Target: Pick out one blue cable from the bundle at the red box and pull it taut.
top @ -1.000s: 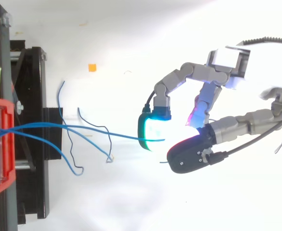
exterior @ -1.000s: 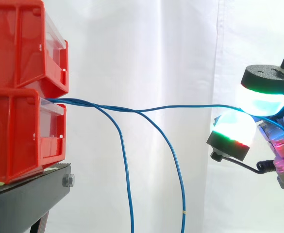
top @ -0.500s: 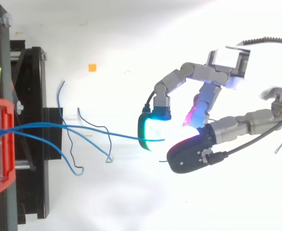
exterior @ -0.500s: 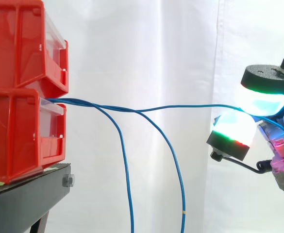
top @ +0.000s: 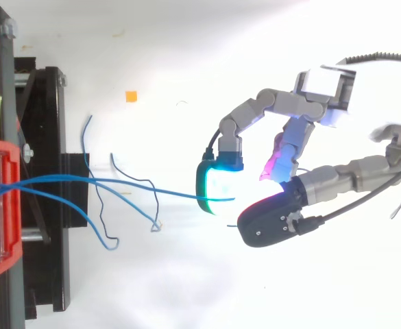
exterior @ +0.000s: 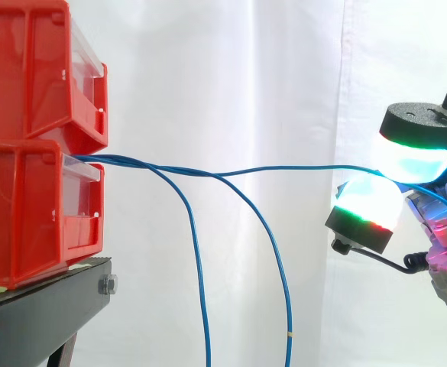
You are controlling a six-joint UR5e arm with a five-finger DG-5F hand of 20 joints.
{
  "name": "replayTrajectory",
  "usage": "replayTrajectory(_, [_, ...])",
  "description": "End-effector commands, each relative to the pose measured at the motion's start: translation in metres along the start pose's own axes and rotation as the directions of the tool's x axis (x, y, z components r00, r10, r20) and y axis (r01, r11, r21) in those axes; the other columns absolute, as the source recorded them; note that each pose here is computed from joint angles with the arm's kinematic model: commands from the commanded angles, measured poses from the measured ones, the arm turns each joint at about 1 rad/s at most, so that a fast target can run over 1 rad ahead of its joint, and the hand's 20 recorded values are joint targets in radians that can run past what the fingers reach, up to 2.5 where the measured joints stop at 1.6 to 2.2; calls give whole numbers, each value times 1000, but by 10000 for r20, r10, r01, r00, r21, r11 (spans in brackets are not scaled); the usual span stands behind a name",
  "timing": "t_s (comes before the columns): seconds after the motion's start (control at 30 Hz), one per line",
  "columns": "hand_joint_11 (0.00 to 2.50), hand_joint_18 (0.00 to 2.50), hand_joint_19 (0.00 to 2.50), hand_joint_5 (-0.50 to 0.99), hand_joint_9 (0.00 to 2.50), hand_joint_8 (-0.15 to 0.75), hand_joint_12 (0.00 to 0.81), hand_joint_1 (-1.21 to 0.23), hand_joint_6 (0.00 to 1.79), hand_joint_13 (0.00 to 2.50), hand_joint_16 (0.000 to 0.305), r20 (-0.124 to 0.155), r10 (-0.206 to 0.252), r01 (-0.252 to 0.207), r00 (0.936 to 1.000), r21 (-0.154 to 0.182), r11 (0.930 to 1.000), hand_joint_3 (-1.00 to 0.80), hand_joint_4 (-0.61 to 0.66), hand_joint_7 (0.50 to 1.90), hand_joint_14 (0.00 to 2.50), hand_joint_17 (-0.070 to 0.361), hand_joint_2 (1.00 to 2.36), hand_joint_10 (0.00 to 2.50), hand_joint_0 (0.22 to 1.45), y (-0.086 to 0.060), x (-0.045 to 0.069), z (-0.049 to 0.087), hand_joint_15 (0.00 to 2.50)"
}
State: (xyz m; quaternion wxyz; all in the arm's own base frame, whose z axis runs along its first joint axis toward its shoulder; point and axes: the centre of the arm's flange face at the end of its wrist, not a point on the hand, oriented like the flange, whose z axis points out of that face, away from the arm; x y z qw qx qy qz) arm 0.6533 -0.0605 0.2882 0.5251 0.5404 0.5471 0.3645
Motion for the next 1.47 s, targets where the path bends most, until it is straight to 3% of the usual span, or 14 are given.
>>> replayTrajectory(0.0, [802, 1097, 744, -68, 1501, 335, 381, -755, 907, 1275, 58, 7, 3, -3, 10000, -9, 10000, -130, -47, 953, 22, 130, 1001, 27, 621, 0, 0, 0, 683])
replayTrajectory(1.43, [792, 1100, 767, -67, 1498, 335, 394, -759, 906, 1277, 59, 5, -2, 2, 10000, 6, 10000, -129, -53, 948, 26, 132, 1001, 27, 619, 0, 0, 0, 751])
